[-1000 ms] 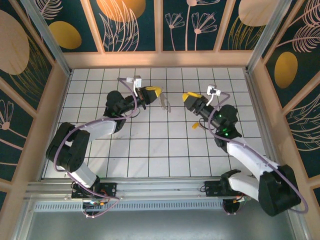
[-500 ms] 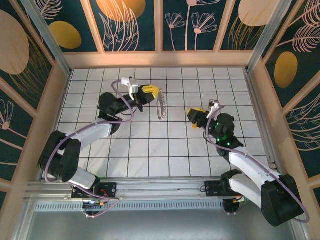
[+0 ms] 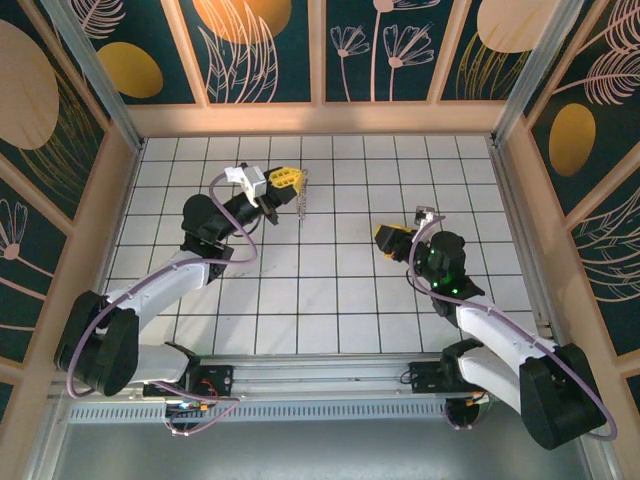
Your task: Put the keys on the keyring
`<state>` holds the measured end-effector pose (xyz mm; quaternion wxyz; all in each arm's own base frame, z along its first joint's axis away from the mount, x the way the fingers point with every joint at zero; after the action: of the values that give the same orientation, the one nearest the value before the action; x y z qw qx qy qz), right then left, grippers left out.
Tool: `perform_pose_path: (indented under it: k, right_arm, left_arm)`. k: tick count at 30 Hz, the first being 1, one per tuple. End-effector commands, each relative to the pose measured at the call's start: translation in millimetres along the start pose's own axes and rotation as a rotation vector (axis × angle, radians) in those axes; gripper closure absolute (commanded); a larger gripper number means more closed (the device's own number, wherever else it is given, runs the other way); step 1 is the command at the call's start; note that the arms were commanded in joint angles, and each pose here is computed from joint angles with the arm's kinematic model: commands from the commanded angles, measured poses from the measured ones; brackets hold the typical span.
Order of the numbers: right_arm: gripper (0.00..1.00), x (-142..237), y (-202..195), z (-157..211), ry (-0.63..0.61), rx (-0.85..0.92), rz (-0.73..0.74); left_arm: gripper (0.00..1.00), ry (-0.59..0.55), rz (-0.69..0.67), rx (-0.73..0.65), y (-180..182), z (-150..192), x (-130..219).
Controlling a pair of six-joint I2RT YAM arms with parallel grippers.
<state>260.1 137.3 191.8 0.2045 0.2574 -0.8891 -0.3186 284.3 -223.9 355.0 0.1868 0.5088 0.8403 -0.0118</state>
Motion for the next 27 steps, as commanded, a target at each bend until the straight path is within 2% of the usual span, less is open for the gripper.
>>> perform_pose_path:
  k: [1, 7, 10, 20, 24, 27]
  right_arm:
    - [0.49, 0.9, 1.0, -3.7, -0.028, -0.001, -0.014]
    - [0.49, 1.8, 0.9, -3.8, -0.031, -0.007, -0.009]
    - [0.49, 1.2, -4.0, -7.3, -0.042, -0.027, 0.042]
    - [0.5, -2.3, -57.4, -6.8, -0.031, -0.153, 0.472]
    - [0.54, -6.3, -75.5, -1.6, 0.014, -0.146, 0.582]
    - [0.61, -15.3, -84.8, -2.6, 0.066, -0.115, 0.623]
  left_arm:
    - [1.0, -0.034, -0.032, -0.068, -0.4, -12.5, 2.2]
    - [1.0, -0.032, -0.031, -0.062, -1.2, -14.3, 3.1]
    - [1.0, -0.018, -0.038, -0.055, -0.9, -12.3, 3.8]
    - [1.0, 0.049, -0.058, -0.016, -0.3, 5.8, 6.8]
    - [1.0, 0.051, -0.07, -0.019, -0.9, 8.3, 10.5]
    - [1.0, 0.047, -0.069, -0.011, -1.1, 7.8, 10.4]
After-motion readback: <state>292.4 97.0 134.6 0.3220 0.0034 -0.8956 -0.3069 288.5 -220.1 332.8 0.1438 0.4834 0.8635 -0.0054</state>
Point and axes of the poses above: each hand's point on the last joint's axis, 136 mm out from that joint toward the fingers, its own x axis back along the fingers, its own y axis along the line the jaws close on, z = x × y, the point moved 5 cm from there along x, back along the fingers, and after that the axes turned 4 degrees about -x, right-handed, at the moved point
